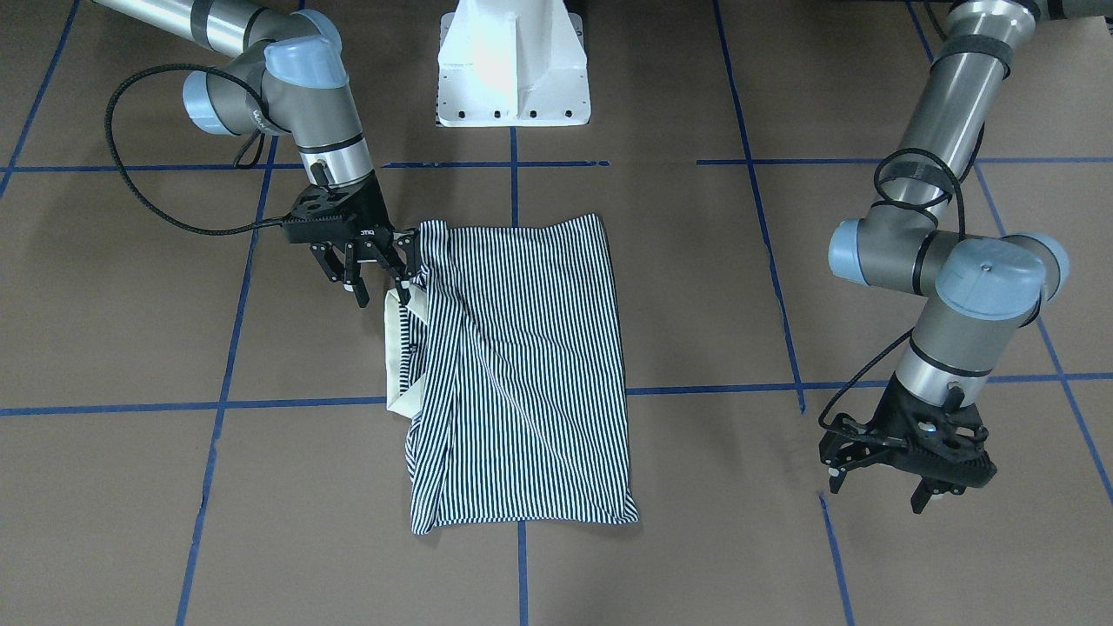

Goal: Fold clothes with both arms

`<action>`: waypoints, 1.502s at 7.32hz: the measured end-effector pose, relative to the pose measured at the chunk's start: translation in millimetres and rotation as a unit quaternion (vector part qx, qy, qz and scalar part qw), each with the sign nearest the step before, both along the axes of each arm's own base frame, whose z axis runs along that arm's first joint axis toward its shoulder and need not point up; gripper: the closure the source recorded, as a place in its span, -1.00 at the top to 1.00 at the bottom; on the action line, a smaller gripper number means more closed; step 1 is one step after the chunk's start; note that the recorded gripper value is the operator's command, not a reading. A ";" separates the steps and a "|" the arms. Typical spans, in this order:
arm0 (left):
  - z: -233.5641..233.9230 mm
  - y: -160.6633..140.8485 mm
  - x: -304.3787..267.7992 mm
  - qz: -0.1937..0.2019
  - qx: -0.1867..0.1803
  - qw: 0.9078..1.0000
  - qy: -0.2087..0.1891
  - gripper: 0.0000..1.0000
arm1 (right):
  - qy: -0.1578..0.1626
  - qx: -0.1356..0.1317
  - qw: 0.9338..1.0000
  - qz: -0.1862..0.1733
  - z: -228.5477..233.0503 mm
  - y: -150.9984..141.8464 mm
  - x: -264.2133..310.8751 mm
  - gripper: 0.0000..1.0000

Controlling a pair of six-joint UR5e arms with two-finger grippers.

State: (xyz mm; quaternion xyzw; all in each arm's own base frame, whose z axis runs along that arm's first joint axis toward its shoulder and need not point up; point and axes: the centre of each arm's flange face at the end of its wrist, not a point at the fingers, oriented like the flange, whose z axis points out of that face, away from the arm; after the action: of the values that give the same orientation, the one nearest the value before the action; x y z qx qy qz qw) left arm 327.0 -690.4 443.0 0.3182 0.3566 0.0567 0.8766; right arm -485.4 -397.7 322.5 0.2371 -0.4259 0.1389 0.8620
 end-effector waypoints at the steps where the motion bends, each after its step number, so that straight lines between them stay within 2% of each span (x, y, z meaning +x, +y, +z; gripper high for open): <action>1: -4.4 5.5 -0.4 0.015 -0.004 1.000 0.012 1.00 | 0.024 0.007 0.999 -0.020 -13.8 0.5 9.6 1.00; 3: -8.6 11.5 -2.0 0.026 -0.005 0.999 0.023 1.00 | 0.063 0.020 0.997 -0.051 -41.2 13.7 9.7 1.00; 4: -9.1 12.1 -2.4 0.027 -0.006 0.999 0.024 1.00 | 0.088 0.044 0.993 -0.071 -49.3 26.7 -3.0 1.00; 6: -8.6 12.4 -2.4 0.027 -0.006 0.999 0.025 1.00 | 0.149 0.102 0.977 -0.115 -62.8 52.9 -28.4 1.00; 7: -8.5 12.6 -1.9 0.027 -0.007 0.999 0.025 1.00 | 0.181 0.118 0.967 -0.131 -70.2 65.1 -42.4 1.00; 8: -8.6 12.8 -1.5 0.028 -0.007 0.999 0.025 1.00 | 0.206 0.128 0.960 -0.138 -73.5 77.1 -56.4 0.98; 9: -9.0 12.8 -1.0 0.027 -0.008 0.999 0.026 1.00 | 0.224 0.136 0.954 -0.143 -71.2 89.3 -68.7 0.78; 11: -9.4 13.0 -0.3 0.024 -0.013 0.999 0.030 1.00 | 0.269 0.144 0.940 -0.153 -58.0 109.6 -83.9 0.72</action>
State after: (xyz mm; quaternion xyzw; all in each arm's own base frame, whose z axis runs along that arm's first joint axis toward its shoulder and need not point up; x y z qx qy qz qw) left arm 326.7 -677.4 433.6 0.2997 0.3909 0.0631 0.8680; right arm -569.3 -288.2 264.5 0.3193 -0.2245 -0.1266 0.9120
